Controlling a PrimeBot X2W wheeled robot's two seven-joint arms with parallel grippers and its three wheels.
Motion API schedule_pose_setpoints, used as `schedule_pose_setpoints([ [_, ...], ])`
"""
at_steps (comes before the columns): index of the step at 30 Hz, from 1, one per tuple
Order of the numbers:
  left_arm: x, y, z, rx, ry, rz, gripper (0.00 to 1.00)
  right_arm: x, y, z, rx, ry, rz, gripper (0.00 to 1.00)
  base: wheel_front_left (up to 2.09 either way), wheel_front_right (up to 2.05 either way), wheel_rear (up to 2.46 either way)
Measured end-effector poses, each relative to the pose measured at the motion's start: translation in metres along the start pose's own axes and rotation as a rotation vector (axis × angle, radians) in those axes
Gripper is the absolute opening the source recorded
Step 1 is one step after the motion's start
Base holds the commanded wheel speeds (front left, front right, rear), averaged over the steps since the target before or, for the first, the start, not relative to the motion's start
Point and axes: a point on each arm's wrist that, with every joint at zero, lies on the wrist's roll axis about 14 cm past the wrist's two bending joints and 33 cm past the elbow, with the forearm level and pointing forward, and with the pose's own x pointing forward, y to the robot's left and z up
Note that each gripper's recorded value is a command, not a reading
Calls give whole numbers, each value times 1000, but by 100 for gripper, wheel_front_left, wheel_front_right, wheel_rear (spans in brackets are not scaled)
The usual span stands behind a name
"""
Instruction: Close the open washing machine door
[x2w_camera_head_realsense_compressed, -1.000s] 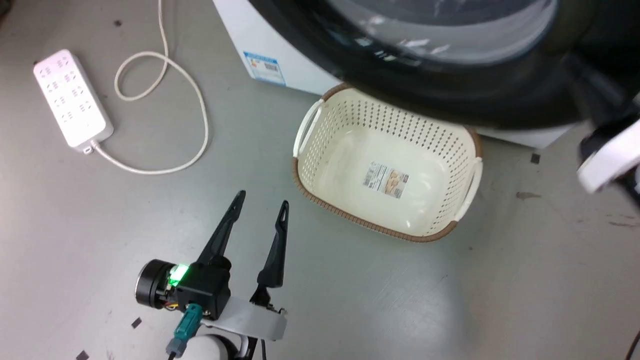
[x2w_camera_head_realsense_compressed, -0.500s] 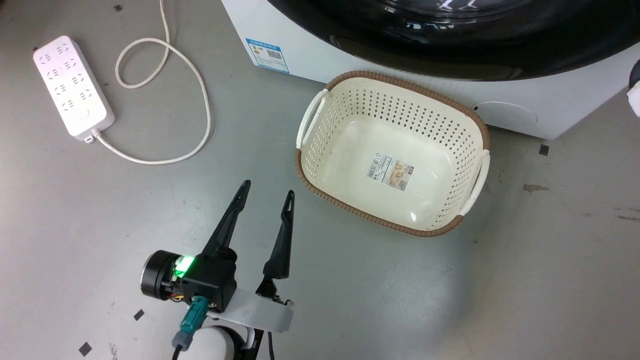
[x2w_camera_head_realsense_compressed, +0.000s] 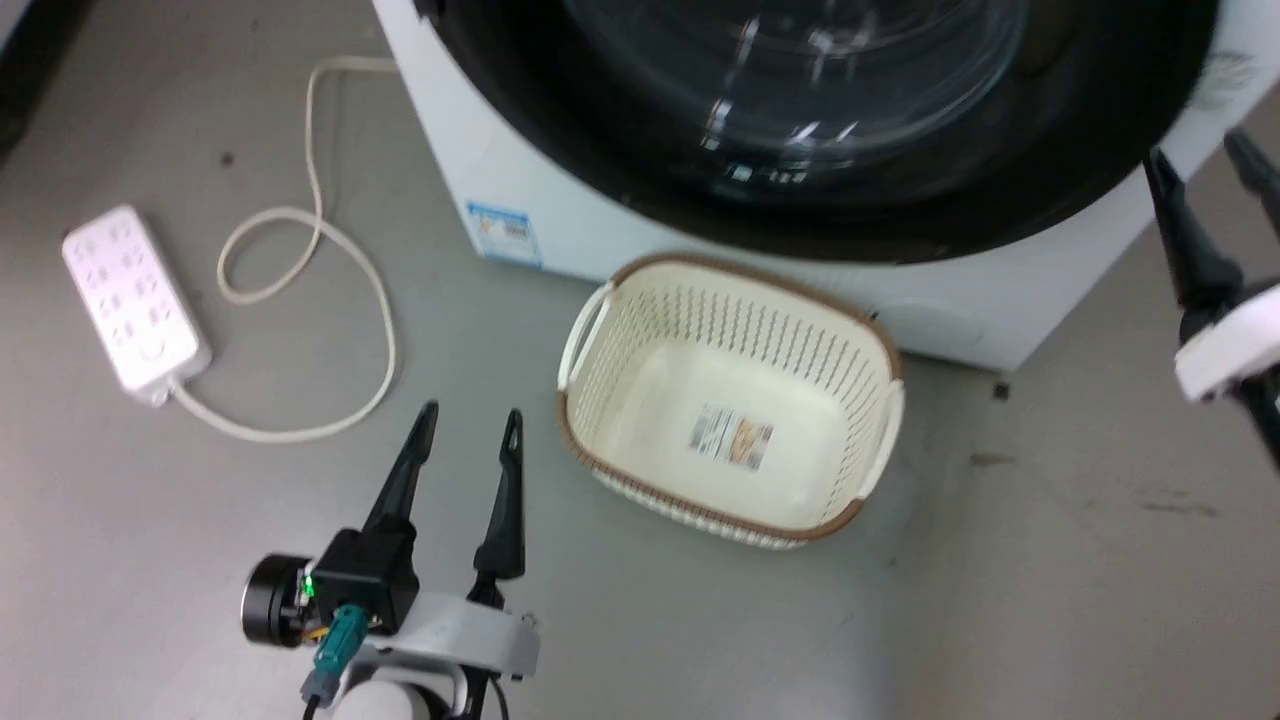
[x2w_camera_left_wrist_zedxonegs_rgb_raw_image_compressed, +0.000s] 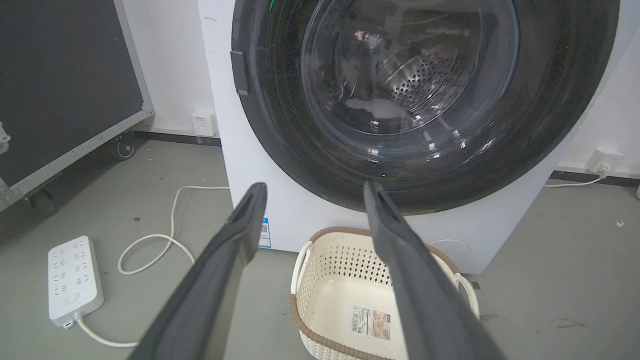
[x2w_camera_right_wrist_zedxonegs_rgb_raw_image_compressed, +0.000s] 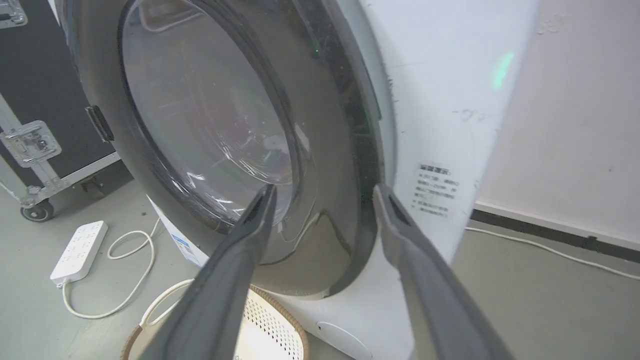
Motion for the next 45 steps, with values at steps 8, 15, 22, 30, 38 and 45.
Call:
schedule_pose_setpoints([
  [8,-12,-20,27,-20,-70,-71,100,-83,4,31,-49,-115,-58,100,0,0,0],
  [15,-25,-38,37,-59,-95,-133,100,-166,12,37,-59,-204,-199,100,0,0,0],
  [22,-25,-48,41,-61,-107,-167,100,-205,34,29,-38,-207,-253,100,0,0,0],
  [30,-27,-43,33,-55,-83,-138,100,-209,47,21,-29,-186,-231,100,0,0,0],
  [38,-27,-42,33,-55,-78,-135,0,-208,47,20,-28,-180,-230,0,0,0,0],
  [45,-27,-39,32,-49,-69,-129,0,-207,49,19,-28,-167,-225,0,0,0,0],
])
